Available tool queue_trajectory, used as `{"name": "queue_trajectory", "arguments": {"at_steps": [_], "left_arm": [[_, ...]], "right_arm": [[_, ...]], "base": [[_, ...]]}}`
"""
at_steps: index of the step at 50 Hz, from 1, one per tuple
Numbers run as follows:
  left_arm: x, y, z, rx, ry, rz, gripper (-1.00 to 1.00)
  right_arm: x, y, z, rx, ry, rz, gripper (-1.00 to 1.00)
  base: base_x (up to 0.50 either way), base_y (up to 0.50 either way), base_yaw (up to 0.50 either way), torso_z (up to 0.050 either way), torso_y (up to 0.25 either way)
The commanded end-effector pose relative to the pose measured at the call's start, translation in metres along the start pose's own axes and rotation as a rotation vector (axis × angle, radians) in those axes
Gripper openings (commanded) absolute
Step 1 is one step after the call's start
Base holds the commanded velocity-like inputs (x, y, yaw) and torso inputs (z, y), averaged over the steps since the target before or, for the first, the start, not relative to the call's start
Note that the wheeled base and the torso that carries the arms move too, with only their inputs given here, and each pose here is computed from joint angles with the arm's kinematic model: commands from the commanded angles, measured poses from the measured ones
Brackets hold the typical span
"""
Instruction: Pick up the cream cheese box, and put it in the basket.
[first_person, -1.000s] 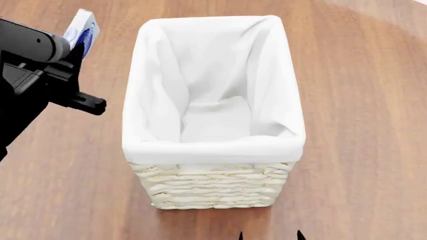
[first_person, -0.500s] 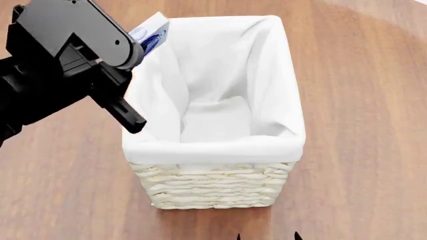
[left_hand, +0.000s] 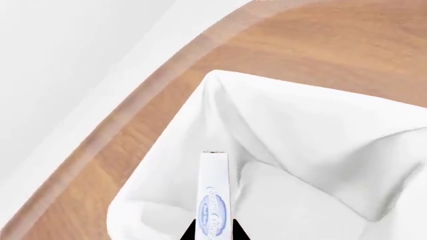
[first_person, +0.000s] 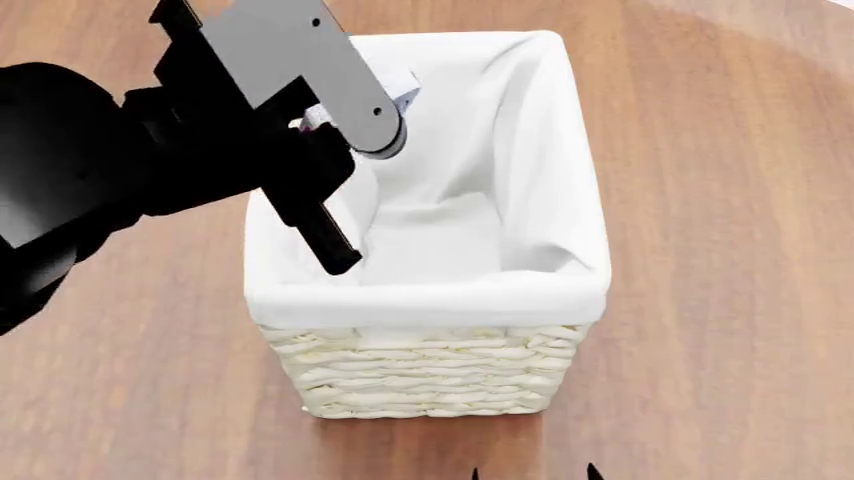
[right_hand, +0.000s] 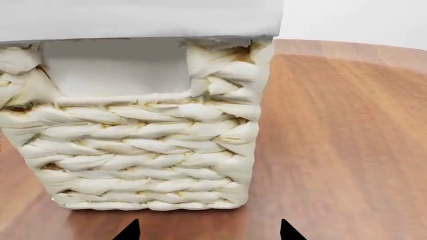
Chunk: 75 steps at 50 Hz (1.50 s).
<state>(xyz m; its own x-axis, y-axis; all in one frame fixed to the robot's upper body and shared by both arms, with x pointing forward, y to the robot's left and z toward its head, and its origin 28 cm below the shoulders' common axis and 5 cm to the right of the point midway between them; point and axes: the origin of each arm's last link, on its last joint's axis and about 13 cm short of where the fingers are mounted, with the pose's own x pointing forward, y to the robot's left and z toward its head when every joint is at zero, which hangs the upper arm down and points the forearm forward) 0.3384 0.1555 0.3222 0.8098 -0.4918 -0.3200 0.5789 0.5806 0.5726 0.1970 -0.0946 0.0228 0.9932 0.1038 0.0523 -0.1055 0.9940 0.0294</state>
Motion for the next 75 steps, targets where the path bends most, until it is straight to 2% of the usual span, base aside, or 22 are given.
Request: {"name": "queue_trajectory", "arguments": {"at_steps": [1,4,18,29,30,31,32,33,37,53,57,58,60,62,63,64,65,68,71,72,73,75], "left_arm": [[0.028,-0.002,-0.001,0.025,0.039,-0.024,-1.0],[0.043,-0.006,-0.009,0.036,0.073,-0.049,-1.0],[0.071,-0.011,-0.015,0.048,0.125,-0.084,-1.0],[0.072,-0.004,-0.013,0.031,0.121,-0.05,-1.0],[0.073,-0.002,-0.013,0.044,0.125,-0.001,-1.0],[0.074,-0.001,-0.013,0.019,0.137,0.015,1.0],[0.072,-0.001,-0.013,0.032,0.136,-0.015,1.0],[0.072,-0.001,-0.013,0.05,0.14,0.011,1.0],[0.071,0.003,-0.011,0.012,0.143,0.021,1.0],[0.067,0.005,-0.01,0.009,0.128,0.044,1.0],[0.051,0.005,0.0,0.018,0.057,0.06,1.0],[0.041,0.007,0.006,0.012,0.032,0.095,1.0],[0.026,0.006,0.012,0.029,-0.01,0.079,1.0],[0.013,0.008,0.019,0.022,-0.028,0.142,1.0],[-0.001,0.008,0.023,0.046,-0.061,0.132,1.0],[-0.01,0.009,0.026,0.036,-0.076,0.179,1.0],[-0.016,0.009,0.028,0.023,-0.088,0.168,1.0],[-0.043,0.007,0.032,0.041,-0.141,0.22,1.0],[-0.055,0.005,0.031,0.049,-0.168,0.239,1.0],[-0.069,0.004,0.027,0.035,-0.204,0.264,1.0],[-0.072,0.003,0.024,0.042,-0.216,0.281,1.0],[-0.081,0.002,0.02,-0.007,-0.242,0.275,1.0]], "right_arm": [[-0.001,0.0,0.002,0.012,0.001,0.007,1.0],[-0.002,-0.001,0.003,0.019,0.0,0.009,1.0],[-0.005,0.0,0.006,0.031,-0.003,0.027,1.0],[-0.006,0.001,0.005,0.031,-0.003,0.033,1.0],[-0.007,0.002,0.005,0.029,-0.002,0.037,1.0],[-0.006,0.002,0.004,0.029,-0.003,0.035,1.0],[-0.006,0.002,0.004,0.03,-0.001,0.035,1.0],[-0.006,0.002,0.004,0.028,-0.001,0.035,1.0],[-0.006,0.002,0.003,0.028,0.001,0.038,1.0],[-0.007,0.002,0.004,0.031,0.002,0.038,1.0],[-0.006,0.002,0.004,0.033,0.002,0.037,1.0],[-0.006,0.002,0.004,0.033,0.004,0.036,1.0],[-0.006,0.002,0.004,0.034,0.003,0.037,1.0],[-0.007,0.002,0.004,0.035,0.002,0.037,1.0],[-0.007,0.002,0.004,0.034,0.002,0.038,1.0],[-0.007,0.003,0.004,0.033,0.002,0.039,1.0],[-0.007,0.003,0.004,0.034,0.002,0.039,1.0],[-0.007,0.002,0.004,0.034,0.001,0.038,1.0],[-0.007,0.002,0.004,0.036,0.001,0.036,1.0],[-0.006,0.002,0.004,0.036,0.0,0.032,1.0],[-0.006,0.002,0.005,0.037,0.0,0.032,1.0],[-0.005,0.001,0.005,0.038,-0.002,0.028,1.0]], "base": [[0.0,0.0,0.0,0.0,0.0],[0.0,0.0,0.0,0.0,0.0],[0.0,0.0,0.0,0.0,0.001],[0.0,0.0,0.0,0.0,0.0],[0.0,0.0,0.0,0.0,0.0],[0.01,0.0,0.0,0.0,0.0],[0.0,0.0,0.0,0.0,0.0],[0.0,0.0,0.0,0.0,0.0],[0.0,0.0,0.0,0.0,0.0],[0.0,0.0,0.0,0.0,0.0],[0.0,0.0,0.0,0.0,0.0],[0.0,0.0,0.0,0.0,0.0],[0.0,0.0,0.0,0.0,0.0],[0.0,0.0,0.0,0.0,0.0],[0.0,0.0,0.0,0.0,0.0],[0.0,0.0,0.0,0.0,0.0],[0.0,0.0,0.0,0.0,0.0],[0.0,0.0,0.0,0.0,0.0],[0.0,0.0,0.0,0.0,0.0],[0.0,0.0,0.0,0.0,0.0],[0.0,0.0,0.0,0.0,0.0],[0.0,0.0,0.0,0.0,0.0]]}}
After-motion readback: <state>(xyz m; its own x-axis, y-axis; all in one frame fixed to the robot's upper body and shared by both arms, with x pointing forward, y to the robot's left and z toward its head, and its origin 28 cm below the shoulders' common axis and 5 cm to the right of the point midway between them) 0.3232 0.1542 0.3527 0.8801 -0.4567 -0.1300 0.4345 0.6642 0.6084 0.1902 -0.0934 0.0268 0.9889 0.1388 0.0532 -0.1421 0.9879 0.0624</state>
